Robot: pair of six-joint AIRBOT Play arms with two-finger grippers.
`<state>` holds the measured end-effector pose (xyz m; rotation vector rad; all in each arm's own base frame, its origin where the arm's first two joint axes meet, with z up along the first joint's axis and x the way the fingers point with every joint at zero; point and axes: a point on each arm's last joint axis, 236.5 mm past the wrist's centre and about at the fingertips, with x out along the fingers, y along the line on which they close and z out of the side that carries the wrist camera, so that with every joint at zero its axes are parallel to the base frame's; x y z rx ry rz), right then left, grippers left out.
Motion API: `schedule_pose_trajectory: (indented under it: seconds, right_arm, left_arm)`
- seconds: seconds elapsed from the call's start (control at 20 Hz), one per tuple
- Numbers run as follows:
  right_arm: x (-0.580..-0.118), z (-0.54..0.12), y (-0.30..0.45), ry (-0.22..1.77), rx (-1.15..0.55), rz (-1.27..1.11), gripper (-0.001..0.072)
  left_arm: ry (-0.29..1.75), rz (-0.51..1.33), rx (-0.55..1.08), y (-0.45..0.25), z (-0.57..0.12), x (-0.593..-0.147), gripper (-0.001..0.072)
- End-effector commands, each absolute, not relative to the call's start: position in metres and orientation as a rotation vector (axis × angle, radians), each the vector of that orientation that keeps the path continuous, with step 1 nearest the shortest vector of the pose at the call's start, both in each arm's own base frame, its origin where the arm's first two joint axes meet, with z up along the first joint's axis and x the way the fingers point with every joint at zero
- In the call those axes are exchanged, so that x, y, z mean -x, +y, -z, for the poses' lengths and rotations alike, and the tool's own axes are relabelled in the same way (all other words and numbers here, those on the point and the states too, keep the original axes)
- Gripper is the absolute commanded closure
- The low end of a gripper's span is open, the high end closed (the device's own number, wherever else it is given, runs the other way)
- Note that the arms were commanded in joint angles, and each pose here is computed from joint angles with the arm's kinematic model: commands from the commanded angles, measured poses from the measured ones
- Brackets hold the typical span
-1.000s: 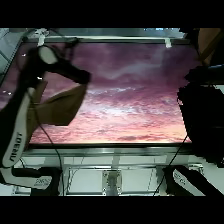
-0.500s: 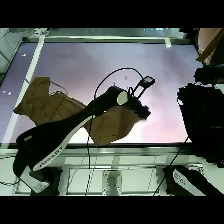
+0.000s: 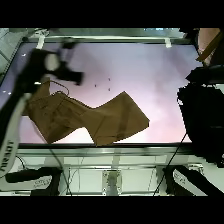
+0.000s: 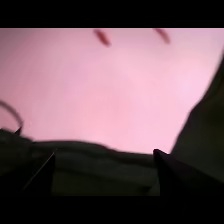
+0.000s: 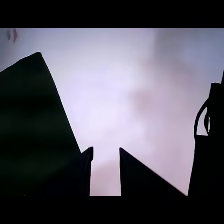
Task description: Fold the clothes and pants, and hang the long-sleeved shirts on hangers.
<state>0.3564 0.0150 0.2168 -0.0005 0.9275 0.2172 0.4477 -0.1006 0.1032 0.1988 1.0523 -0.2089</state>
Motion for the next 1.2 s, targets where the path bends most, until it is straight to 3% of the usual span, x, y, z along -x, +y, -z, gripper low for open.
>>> schedule_pose_trajectory:
  seconds: [0.0, 0.1, 0.2, 0.3, 0.7, 1.15]
  right_arm:
    - [-0.359, -0.199, 0.038, 0.968, -0.075, -0.307, 0.0505]
    - [-0.361, -0.19, 0.048, 0.99, -0.116, -0.348, 0.0505]
    - [-0.364, -0.186, 0.056, 1.002, -0.147, -0.38, 0.0505]
    - [-0.366, -0.185, 0.06, 1.004, -0.162, -0.396, 0.0504]
    - [-0.366, -0.184, 0.058, 1.005, -0.155, -0.39, 0.0504]
    - [-0.368, -0.182, 0.05, 1.002, -0.123, -0.363, 0.0504]
  left_arm:
    - [1.265, -0.087, 0.04, 0.04, -0.057, -0.388, 0.0025]
    - [1.345, -0.119, 0.283, 0.061, -0.017, -0.362, 0.0025]
    - [1.305, -0.048, 0.491, 0.056, 0.004, -0.366, 0.0025]
    - [1.284, -0.008, 0.592, 0.054, 0.017, -0.373, 0.0024]
    - [1.392, -0.059, 0.694, 0.056, 0.07, -0.374, 0.0024]
    - [1.438, -0.077, 0.73, 0.073, 0.066, -0.358, 0.0024]
